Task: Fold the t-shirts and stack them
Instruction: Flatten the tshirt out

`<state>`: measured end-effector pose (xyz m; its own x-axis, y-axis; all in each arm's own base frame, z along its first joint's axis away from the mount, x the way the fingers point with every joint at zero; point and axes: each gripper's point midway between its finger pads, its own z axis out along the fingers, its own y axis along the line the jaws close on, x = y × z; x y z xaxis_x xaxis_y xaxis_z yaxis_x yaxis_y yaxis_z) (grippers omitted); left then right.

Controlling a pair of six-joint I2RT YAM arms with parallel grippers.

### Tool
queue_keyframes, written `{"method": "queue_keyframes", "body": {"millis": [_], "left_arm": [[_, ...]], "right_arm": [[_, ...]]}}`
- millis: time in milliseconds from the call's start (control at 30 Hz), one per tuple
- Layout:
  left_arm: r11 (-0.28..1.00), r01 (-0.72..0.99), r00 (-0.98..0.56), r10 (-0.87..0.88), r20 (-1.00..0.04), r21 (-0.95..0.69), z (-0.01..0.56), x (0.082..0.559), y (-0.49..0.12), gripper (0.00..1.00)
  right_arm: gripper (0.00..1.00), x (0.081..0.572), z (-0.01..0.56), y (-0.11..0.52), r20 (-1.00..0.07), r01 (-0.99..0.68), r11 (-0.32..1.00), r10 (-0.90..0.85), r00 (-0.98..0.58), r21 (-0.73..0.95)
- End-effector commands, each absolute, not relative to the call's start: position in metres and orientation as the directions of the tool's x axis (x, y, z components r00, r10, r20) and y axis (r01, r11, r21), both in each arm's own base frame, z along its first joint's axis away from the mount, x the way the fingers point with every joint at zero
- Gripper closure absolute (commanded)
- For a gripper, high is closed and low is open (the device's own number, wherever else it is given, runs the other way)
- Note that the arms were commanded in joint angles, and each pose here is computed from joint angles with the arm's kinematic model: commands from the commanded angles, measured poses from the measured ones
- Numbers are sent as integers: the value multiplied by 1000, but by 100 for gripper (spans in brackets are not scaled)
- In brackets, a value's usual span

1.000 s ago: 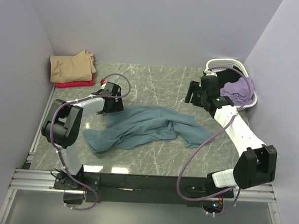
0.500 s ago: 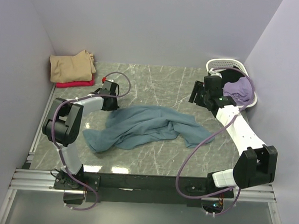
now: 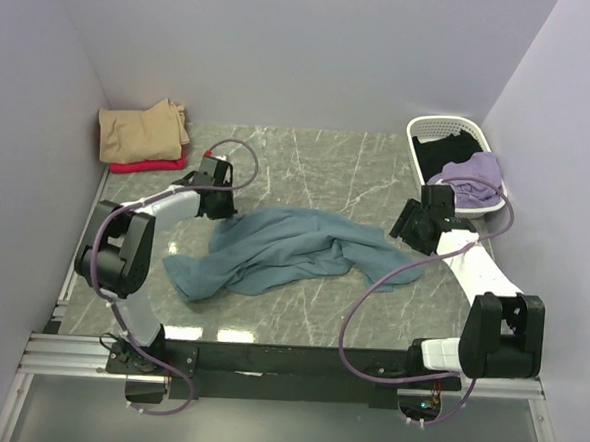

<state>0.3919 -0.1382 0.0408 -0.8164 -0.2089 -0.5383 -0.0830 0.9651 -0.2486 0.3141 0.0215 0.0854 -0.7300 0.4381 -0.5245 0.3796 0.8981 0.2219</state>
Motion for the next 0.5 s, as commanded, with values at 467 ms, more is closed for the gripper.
{"method": "queue_keyframes", "body": {"millis": [467], "left_arm": [[943,-214,-483,-330,-811,-256,216,436,-66,99]], "right_arm": [[30,291,65,-13,-498,532,810,577,-647,247]]}}
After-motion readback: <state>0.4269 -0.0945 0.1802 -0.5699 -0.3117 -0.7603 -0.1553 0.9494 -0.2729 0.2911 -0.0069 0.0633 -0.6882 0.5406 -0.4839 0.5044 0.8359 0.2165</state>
